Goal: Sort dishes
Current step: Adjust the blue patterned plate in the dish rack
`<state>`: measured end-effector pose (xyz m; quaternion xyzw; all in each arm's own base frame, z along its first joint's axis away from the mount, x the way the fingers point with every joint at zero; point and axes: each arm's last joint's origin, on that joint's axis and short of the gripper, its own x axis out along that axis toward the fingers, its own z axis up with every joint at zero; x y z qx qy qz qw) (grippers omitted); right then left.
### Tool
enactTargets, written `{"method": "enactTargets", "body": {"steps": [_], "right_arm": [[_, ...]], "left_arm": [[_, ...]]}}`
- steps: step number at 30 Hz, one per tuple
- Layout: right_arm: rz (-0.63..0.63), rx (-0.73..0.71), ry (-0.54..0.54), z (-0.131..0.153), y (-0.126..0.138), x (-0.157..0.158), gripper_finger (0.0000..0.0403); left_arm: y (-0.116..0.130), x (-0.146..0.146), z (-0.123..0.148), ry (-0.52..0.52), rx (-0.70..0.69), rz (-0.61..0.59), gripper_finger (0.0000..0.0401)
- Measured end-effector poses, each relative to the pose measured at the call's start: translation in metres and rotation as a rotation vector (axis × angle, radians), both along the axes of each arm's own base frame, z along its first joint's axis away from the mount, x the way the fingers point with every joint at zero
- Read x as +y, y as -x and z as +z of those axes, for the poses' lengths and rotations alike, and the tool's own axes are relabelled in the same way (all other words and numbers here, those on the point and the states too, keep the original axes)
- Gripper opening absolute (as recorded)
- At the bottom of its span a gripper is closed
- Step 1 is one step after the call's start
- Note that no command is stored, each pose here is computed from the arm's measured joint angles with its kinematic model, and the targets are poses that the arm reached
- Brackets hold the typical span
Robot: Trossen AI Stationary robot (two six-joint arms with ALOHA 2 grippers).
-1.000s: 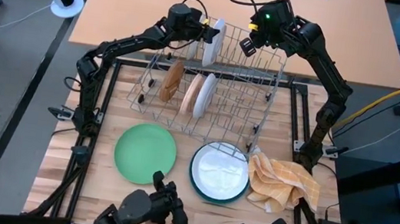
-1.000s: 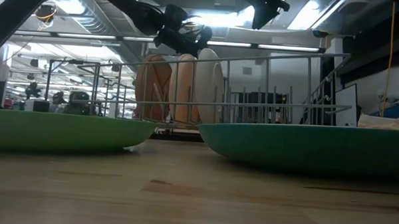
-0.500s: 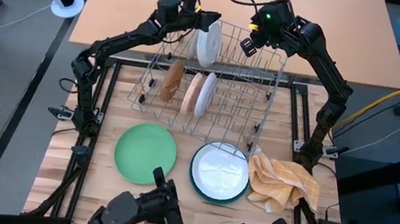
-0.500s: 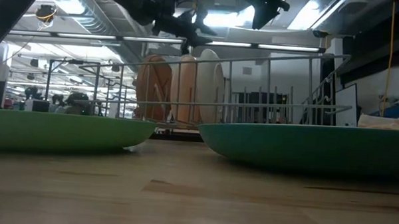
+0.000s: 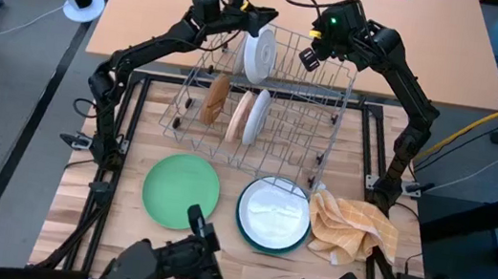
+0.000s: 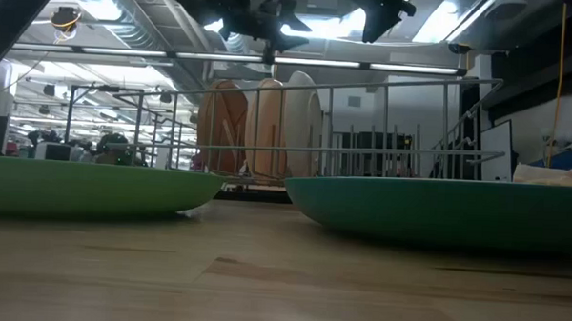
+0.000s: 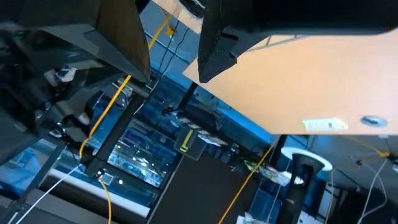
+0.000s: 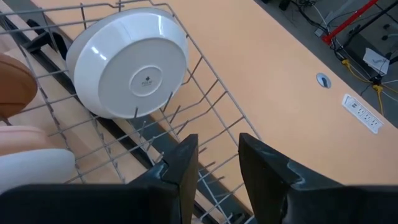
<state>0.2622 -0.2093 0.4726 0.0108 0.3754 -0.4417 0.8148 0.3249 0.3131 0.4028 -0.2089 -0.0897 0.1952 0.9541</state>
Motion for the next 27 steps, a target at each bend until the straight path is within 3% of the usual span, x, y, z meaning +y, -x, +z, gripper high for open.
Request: {"method": "enactTargets", "body": {"steps": [7, 11, 16, 23, 27], "right_arm": [[0.002, 0.053, -0.041, -0.005, 0.004, 0.003, 0.0120], [0.016, 0.093, -0.054, -0.007, 0.005, 0.004, 0.0120], [0.032, 0.090, -0.065, -0.007, 0.005, 0.004, 0.0120], [0.050, 0.072, -0.074, -0.007, 0.004, 0.005, 0.0120], [0.050, 0.071, -0.074, -0.007, 0.004, 0.005, 0.0120]], "left_arm": [[0.022, -0.006, 0.024, -0.156, 0.034, -0.007, 0.0127], [0.033, -0.015, 0.032, -0.237, 0.142, -0.007, 0.0127], [0.037, -0.020, 0.018, -0.394, 0.430, 0.017, 0.0127], [0.030, -0.029, -0.016, -0.595, 0.939, 0.038, 0.0127], [0.028, -0.031, -0.023, -0.667, 1.090, 0.071, 0.0127]]}}
